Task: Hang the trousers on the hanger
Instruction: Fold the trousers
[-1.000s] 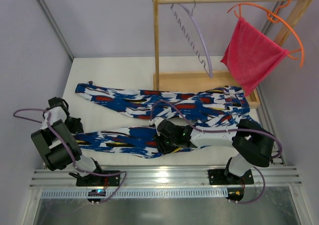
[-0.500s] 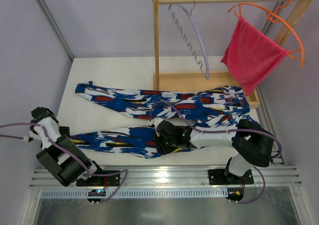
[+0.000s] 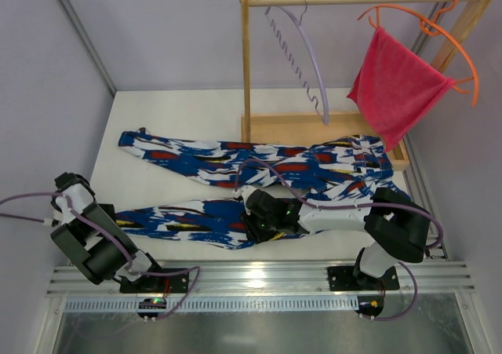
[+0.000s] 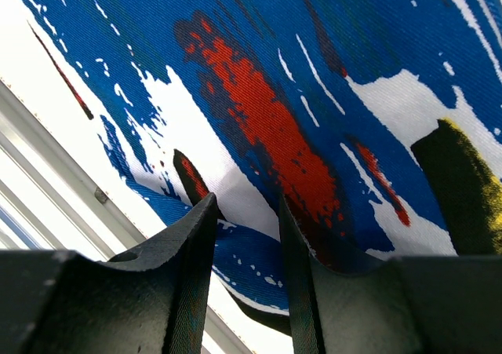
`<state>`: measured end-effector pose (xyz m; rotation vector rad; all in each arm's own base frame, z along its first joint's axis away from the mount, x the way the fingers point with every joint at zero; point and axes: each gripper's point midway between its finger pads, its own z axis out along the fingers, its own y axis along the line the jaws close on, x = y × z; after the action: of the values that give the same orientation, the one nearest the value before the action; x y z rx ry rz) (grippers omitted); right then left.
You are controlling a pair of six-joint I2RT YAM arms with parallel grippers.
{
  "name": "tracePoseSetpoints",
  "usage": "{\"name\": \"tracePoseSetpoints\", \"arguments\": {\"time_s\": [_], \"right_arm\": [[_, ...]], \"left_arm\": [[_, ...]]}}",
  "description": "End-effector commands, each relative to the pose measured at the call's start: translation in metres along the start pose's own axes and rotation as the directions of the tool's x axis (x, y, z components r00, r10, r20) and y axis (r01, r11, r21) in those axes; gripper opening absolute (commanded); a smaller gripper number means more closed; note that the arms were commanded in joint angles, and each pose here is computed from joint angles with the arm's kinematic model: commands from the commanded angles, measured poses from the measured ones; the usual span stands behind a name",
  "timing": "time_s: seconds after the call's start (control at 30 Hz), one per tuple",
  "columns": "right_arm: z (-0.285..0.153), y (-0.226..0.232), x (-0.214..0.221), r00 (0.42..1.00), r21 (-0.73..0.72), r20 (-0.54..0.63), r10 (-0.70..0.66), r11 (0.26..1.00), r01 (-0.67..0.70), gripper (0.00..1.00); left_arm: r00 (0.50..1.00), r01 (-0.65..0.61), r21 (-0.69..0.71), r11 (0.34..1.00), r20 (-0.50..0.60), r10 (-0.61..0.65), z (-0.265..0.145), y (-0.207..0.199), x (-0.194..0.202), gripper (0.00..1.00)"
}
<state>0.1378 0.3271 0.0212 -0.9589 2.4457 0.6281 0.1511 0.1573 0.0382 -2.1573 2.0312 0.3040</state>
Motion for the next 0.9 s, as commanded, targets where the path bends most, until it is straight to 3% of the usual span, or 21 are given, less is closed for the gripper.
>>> {"name": "tracePoseSetpoints", "arguments": {"time_s": [0.0, 0.13, 0.23, 0.27, 0.4, 0.57, 0.67, 0.83, 0.87], "right_arm": [[-0.005, 0.006, -0.014, 0.999, -0.003, 0.040, -0.012, 1.000, 0.012, 0.40], [-0.005, 0.006, -0.016, 0.999, 0.000, 0.034, -0.019, 1.000, 0.020, 0.40], [-0.008, 0.004, -0.019, 0.999, 0.014, 0.039, -0.023, 1.000, 0.022, 0.41], [-0.009, 0.004, -0.020, 0.999, 0.017, 0.045, -0.022, 1.000, 0.021, 0.40], [-0.010, 0.005, -0.021, 0.998, 0.013, 0.052, -0.019, 1.000, 0.019, 0.41], [-0.008, 0.004, -0.020, 0.999, 0.016, 0.048, -0.017, 1.000, 0.016, 0.40], [-0.008, 0.006, -0.026, 0.998, 0.013, 0.057, -0.014, 1.000, 0.014, 0.40], [-0.003, 0.007, -0.028, 0.999, 0.016, 0.043, -0.026, 1.000, 0.025, 0.41], [-0.003, 0.007, -0.028, 0.999, 0.017, 0.042, -0.026, 1.000, 0.025, 0.41]], "left_arm": [[0.999, 0.011, -0.001, 1.000, 0.033, -0.011, 0.008, -0.004, -0.008, 0.55], [0.999, 0.015, 0.007, 1.000, 0.028, -0.015, 0.017, -0.004, -0.003, 0.50], [0.999, 0.002, 0.017, 1.000, 0.035, -0.003, 0.023, -0.005, -0.002, 0.35], [0.999, 0.004, 0.021, 1.000, 0.033, -0.004, 0.024, -0.007, -0.003, 0.20], [0.999, -0.010, 0.059, 0.998, 0.031, 0.008, 0.019, -0.017, -0.006, 0.03], [0.997, 0.007, 0.167, 0.986, 0.071, -0.019, -0.007, -0.038, -0.021, 0.01], [0.997, 0.014, 0.318, 0.948, 0.064, -0.036, -0.032, -0.070, -0.023, 0.00], [0.996, -0.073, 0.348, 0.935, 0.073, 0.051, -0.062, -0.107, -0.014, 0.08], [0.994, -0.087, 0.372, 0.924, 0.091, 0.057, -0.071, -0.119, -0.017, 0.01]]}}
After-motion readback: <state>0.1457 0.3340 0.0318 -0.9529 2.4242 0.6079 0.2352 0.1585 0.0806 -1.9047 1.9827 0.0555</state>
